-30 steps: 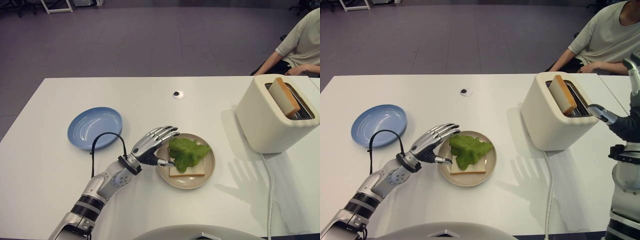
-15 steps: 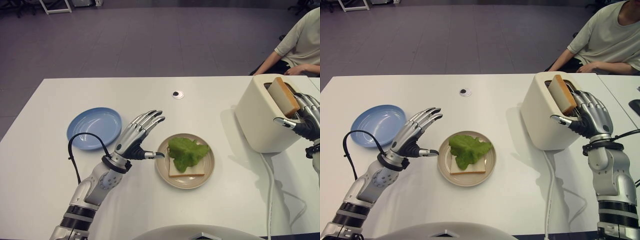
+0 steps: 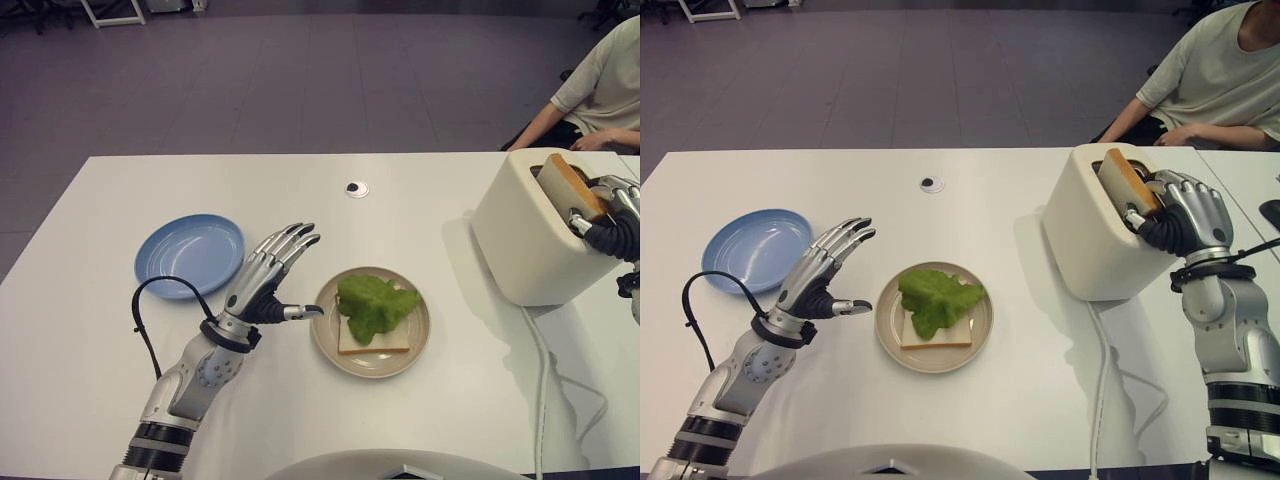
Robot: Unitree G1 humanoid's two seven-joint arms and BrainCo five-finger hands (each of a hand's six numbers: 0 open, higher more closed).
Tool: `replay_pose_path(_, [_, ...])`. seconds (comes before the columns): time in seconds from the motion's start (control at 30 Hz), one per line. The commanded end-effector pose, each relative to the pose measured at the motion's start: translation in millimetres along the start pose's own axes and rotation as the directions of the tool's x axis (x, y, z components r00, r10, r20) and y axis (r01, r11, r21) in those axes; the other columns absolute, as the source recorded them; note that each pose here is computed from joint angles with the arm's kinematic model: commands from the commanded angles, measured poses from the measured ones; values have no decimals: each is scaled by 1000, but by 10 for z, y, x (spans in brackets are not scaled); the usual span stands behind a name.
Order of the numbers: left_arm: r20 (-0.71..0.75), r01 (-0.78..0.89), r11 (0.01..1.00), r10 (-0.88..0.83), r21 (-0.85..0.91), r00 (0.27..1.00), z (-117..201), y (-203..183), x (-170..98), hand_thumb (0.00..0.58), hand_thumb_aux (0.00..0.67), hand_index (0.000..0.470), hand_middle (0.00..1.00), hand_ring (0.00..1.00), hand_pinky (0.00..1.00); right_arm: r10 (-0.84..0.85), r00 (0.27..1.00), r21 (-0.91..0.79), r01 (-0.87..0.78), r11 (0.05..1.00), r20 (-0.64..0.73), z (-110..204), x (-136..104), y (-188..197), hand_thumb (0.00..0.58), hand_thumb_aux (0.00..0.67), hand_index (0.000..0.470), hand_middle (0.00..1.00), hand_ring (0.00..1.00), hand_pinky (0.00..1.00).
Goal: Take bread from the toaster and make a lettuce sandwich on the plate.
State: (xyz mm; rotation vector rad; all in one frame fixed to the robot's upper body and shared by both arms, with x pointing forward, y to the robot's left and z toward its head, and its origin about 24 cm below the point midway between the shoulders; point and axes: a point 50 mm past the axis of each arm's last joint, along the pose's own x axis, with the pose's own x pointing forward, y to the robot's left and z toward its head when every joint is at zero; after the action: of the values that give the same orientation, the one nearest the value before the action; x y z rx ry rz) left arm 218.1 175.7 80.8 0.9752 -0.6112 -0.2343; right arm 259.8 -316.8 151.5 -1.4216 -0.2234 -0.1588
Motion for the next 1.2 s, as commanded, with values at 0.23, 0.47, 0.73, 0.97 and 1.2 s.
replay_pose_path(0.23, [-112, -262, 965, 264, 30, 958, -204, 246, -46, 0, 0, 0, 0, 0, 0, -494, 863, 198, 469, 861, 107, 412, 173, -597, 580, 670, 470, 1000, 1000, 1000])
replay_pose_path(0.47, [-39, -331, 944, 331, 15, 943, -194, 364, -1, 0, 0, 0, 0, 0, 0, -439, 823, 605, 151, 782, 361, 1236, 12, -534, 580, 670, 470, 1000, 1000, 1000])
replay_pose_path(0.73, [142, -304, 952, 305, -30, 942, -53, 433, 8, 0, 0, 0, 0, 0, 0, 73, 813, 626, -499, 599, 577, 1652, -234, 631, 580, 670, 470, 1000, 1000, 1000])
replay_pose_path(0.97, [290, -194, 977, 161, 88, 943, 66, 331, 37, 0, 0, 0, 0, 0, 0, 176, 706, 533, -653, 538, 686, 1795, -285, 814, 580, 670, 470, 1000, 1000, 1000])
replay_pose_path(1.2, [371, -82, 988, 27, 134, 928, 150, 218, 38, 0, 0, 0, 0, 0, 0, 239, 700, 515, -675, 528, 672, 1626, -166, 820, 580, 670, 470, 1000, 1000, 1000])
